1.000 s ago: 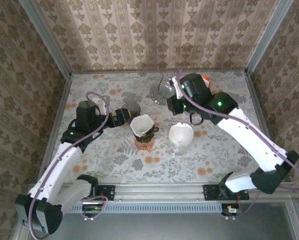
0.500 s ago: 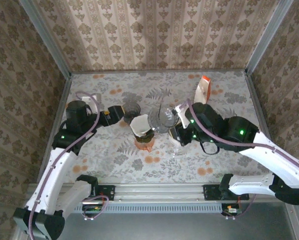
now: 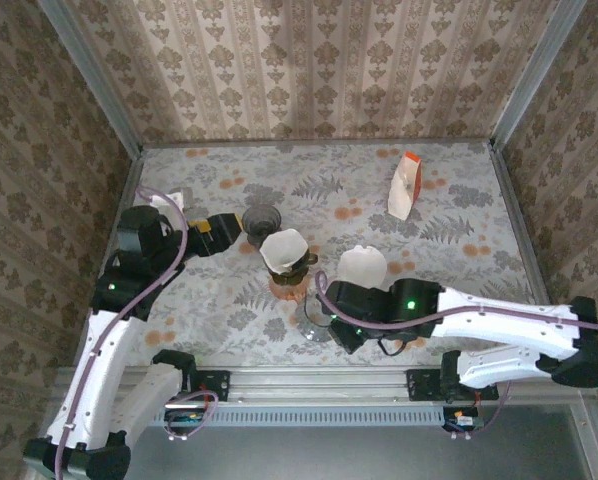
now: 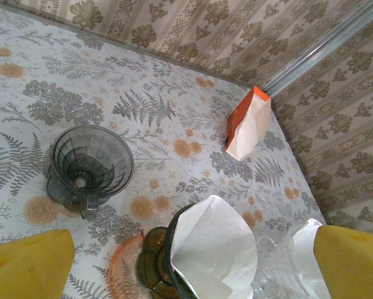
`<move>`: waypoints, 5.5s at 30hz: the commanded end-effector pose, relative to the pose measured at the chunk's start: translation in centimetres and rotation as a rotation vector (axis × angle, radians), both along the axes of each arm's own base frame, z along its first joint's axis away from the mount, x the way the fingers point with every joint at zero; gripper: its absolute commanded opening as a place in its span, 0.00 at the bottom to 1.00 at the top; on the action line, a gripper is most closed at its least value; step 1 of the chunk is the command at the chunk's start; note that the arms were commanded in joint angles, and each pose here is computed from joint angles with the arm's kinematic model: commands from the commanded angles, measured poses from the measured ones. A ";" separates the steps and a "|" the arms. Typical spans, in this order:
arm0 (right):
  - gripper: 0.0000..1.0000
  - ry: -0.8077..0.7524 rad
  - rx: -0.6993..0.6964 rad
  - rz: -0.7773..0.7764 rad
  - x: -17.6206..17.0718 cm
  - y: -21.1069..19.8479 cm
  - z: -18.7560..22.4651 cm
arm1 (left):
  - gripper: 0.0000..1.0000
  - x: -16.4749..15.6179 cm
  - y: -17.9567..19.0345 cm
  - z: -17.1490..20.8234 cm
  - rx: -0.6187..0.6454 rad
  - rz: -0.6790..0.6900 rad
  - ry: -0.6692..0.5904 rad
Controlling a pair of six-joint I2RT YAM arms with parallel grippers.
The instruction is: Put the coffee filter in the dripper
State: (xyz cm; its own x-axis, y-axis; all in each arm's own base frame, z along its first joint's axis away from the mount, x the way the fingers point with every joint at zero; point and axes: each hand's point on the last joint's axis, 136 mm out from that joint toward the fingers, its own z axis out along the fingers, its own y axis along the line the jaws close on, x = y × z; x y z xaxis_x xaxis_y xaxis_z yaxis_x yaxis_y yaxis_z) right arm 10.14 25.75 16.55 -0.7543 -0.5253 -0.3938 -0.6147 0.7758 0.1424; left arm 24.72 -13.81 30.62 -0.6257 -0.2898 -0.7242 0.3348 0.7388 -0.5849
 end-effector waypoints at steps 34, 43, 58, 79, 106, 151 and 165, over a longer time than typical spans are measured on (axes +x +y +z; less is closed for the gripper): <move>0.00 0.021 -0.149 -0.238 4.4 -3.5 -7.5 | 1.00 -0.6 0.7 -0.5 0.017 0.017 0.002; 0.00 -0.013 -0.153 -0.305 7.3 -5.1 -7.6 | 1.00 -0.6 0.6 -0.7 0.016 0.018 0.009; 0.00 -0.045 -0.231 -0.431 10.5 -9.7 -8.1 | 1.00 -0.2 0.6 -1.2 0.023 0.016 0.021; 0.00 0.028 -0.119 -0.269 6.7 -4.2 -7.1 | 1.00 0.3 0.5 -1.5 0.027 0.020 0.028; 0.67 -0.061 -0.110 -0.332 8.8 -4.1 -5.0 | 0.85 1.5 0.9 -5.1 -0.033 0.064 0.113; 0.77 -0.188 0.074 -0.436 9.9 -7.6 1.2 | 0.62 9.5 -4.0 -22.7 0.209 0.043 0.133; 0.78 -0.166 0.068 -0.437 10.0 -7.6 0.5 | 0.28 10.5 -3.2 -22.7 0.281 0.079 0.082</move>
State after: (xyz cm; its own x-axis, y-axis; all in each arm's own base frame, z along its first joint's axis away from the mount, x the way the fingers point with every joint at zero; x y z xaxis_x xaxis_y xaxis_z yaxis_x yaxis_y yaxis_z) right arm 20.26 18.34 17.49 -0.8173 -0.1364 -0.5598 -0.2499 0.9594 0.1310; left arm 34.21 -17.17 6.31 -0.7124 -0.1402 -0.6876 0.2191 0.8864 -0.4078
